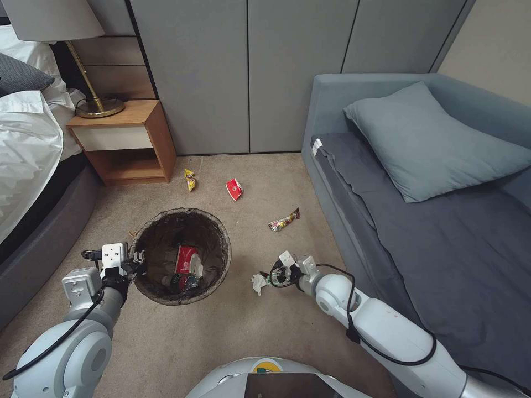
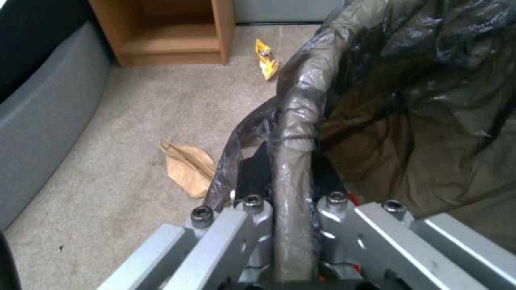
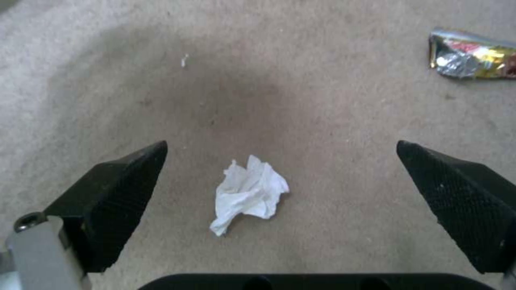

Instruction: Pick up the trash bin, then pick up the garbage from the floor and place it into the trash bin.

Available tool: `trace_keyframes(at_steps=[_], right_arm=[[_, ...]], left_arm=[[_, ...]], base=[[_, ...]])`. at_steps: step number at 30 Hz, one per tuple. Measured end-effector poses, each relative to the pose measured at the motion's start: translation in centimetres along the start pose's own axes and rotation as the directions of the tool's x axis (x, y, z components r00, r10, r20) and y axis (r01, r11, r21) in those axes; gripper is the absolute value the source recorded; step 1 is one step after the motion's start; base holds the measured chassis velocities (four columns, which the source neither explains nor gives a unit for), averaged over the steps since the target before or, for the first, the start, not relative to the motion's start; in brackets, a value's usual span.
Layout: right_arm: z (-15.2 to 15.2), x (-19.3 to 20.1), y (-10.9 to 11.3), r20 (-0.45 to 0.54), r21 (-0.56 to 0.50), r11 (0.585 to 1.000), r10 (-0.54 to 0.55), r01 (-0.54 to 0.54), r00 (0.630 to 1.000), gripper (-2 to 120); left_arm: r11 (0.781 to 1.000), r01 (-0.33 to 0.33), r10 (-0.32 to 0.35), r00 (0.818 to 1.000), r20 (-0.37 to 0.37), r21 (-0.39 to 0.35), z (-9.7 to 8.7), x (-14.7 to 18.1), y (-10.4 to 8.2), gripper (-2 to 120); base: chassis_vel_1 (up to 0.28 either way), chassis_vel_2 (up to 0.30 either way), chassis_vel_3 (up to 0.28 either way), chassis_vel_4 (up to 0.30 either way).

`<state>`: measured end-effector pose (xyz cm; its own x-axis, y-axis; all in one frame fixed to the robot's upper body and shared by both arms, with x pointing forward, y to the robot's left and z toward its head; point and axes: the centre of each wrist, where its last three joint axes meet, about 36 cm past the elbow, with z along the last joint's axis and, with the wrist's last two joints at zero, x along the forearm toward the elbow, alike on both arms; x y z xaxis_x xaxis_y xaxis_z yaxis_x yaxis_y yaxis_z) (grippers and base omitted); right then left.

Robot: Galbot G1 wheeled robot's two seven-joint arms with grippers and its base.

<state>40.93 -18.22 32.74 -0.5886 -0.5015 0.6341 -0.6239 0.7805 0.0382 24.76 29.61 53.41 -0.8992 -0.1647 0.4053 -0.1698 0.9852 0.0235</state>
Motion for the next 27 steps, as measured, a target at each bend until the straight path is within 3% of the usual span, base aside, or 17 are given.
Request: trace_keyframes(at_steps=[12,27], right_arm=[[0.7,-4.6,1.9,-0.086,0.012,1.0,0.03,-0.029,0.996,100],[-0.5,-9.5,5.3,-0.111,0.015,0.999,0.04,-0.038,0.993,100]], left_arm=[[1.0,-0.01,0.01,1.0,0.006,0.0,-0.2,-0.2,0.0,3],[1.0,-0.029,0.029,0.999,0.019,-0.001,-0.5,-0.4,-0.1,3]], base=[[0.0,0.0,0.0,0.0],[0.0,0.0,0.0,0.0]])
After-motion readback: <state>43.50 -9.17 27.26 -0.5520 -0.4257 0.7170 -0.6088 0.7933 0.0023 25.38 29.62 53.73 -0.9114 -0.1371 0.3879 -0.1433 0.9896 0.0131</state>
